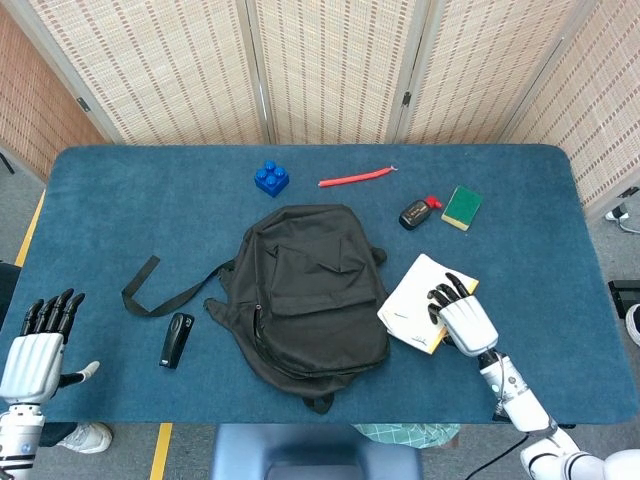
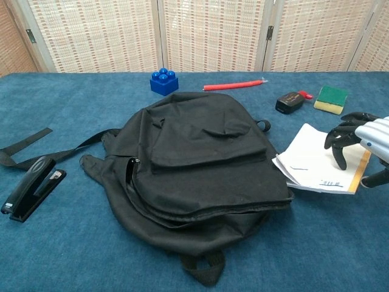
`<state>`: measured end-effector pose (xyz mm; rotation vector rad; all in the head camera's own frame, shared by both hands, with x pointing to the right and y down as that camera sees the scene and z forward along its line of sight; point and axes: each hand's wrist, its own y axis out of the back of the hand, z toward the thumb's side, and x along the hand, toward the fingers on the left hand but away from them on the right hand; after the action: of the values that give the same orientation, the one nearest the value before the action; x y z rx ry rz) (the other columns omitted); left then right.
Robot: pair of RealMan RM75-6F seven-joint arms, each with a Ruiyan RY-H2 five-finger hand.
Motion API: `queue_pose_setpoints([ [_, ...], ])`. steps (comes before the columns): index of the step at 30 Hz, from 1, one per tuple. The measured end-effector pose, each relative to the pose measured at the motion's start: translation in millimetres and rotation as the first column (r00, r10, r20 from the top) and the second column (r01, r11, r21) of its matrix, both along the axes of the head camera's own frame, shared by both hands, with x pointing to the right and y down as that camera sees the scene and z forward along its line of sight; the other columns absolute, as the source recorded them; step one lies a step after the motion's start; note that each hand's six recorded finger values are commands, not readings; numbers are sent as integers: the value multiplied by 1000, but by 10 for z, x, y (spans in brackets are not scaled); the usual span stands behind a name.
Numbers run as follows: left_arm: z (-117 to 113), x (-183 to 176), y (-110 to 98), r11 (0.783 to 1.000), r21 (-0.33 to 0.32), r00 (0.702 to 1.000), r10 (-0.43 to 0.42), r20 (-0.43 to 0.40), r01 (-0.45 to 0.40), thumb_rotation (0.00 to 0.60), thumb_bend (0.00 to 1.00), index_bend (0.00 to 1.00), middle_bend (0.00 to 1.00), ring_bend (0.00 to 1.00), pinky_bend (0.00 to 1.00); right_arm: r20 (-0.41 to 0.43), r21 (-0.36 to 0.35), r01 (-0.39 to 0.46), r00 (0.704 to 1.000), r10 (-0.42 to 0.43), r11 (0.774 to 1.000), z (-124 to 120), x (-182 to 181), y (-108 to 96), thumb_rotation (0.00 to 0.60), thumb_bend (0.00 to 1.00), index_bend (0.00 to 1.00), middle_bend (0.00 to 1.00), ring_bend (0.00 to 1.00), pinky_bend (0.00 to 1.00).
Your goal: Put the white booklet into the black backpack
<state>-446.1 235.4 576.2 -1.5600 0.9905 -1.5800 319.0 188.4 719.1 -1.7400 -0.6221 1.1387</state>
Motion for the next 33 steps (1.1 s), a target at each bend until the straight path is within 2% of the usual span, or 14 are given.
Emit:
queue_pose_setpoints([
  [6,29,107,-137,999,7,998,50,-30,-49,600,135,31,75,96,0,-3,88,2,1000,-2,996,-152,54,-119,600,393,742,413,286,125],
  [9,47,197,-238,996,12,995,87,-54,-86,600,135,35,75,97,0,0,157,-3,1000,3,988,-286,96,-207,600,392,756,421,293,130],
  [15,124,423,-449,984,-10,978,173,-116,-175,600,136,48,75,98,0,4,321,-5,1000,4,947,-647,208,-400,600,392,762,427,300,134],
  [20,202,697,-600,959,-49,949,267,-169,-278,600,136,59,74,98,0,4,443,-8,1000,7,896,-992,302,-556,600,392,762,431,307,134],
  [23,254,919,-677,934,-71,920,329,-211,-350,600,136,68,74,100,0,5,482,-9,1000,8,876,-1143,326,-617,600,392,762,431,307,134],
  [26,306,1173,-737,899,-88,883,395,-253,-428,600,137,79,75,101,0,7,506,-13,1000,11,863,-1258,329,-651,600,392,761,432,308,134],
  [29,362,1429,-752,858,-106,841,457,-288,-503,600,137,93,75,101,0,2,520,-13,1000,14,854,-1362,339,-677,600,393,762,432,307,134],
  [33,461,1818,-728,789,-125,773,536,-338,-602,600,143,104,75,101,0,-20,531,-3,1000,17,848,-1456,367,-687,600,392,762,431,306,134],
])
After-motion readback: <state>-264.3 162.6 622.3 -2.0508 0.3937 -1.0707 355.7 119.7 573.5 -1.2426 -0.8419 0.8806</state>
